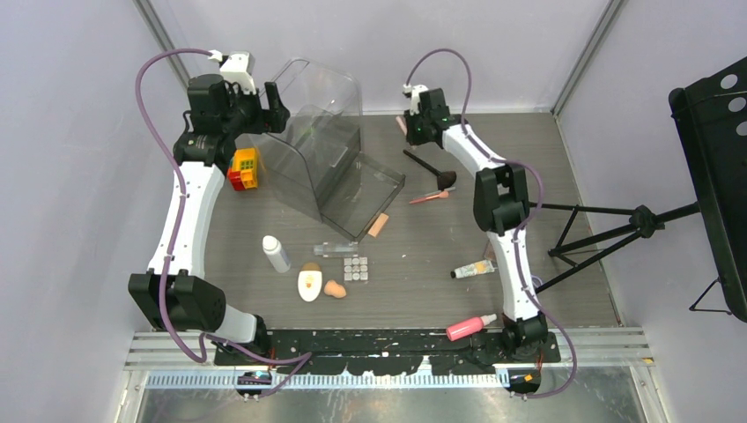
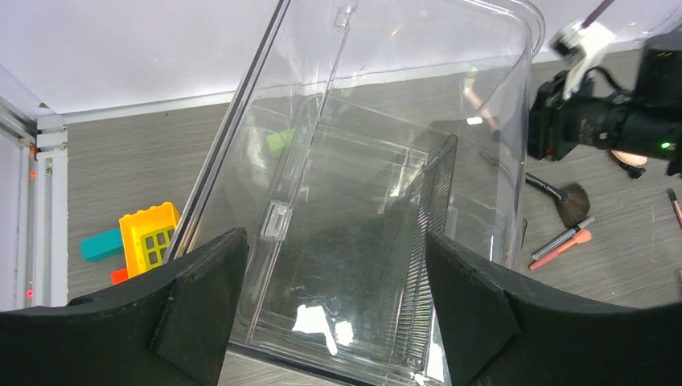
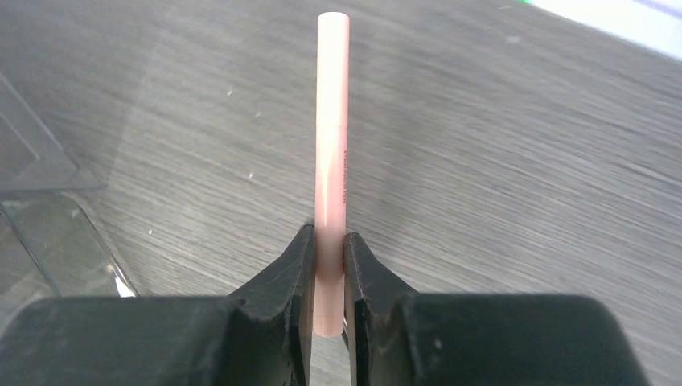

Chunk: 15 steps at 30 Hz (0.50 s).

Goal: Organize the makeup
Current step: Pick up the makeup from the center of the board, then place the makeup in the drawer.

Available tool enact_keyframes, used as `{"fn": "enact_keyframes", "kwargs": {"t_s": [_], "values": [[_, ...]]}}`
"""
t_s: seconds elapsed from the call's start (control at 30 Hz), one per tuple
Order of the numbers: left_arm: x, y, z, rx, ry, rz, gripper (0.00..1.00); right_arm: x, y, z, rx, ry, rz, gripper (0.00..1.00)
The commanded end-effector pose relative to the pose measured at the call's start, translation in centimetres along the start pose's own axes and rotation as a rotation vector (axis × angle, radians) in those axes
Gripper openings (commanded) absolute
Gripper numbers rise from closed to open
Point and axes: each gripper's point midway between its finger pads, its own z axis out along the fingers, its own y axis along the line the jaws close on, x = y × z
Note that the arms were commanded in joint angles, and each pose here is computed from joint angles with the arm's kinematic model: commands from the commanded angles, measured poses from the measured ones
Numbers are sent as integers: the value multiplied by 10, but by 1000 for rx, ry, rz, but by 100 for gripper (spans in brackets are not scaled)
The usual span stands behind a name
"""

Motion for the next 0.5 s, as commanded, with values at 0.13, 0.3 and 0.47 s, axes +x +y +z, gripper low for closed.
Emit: {"fn": "enact_keyframes", "kwargs": {"t_s": [0.13,0.3,0.47], "values": [[23,3,3,-3,83,-43,82,-107,-6,-109,161,-312,300,0],[22,4,3,-4,79,-44,82,-96,29,-135,105,-393,610,0],[22,4,3,-3,77,-45,83,-72,96,-146,4,-419,774,0]]}}
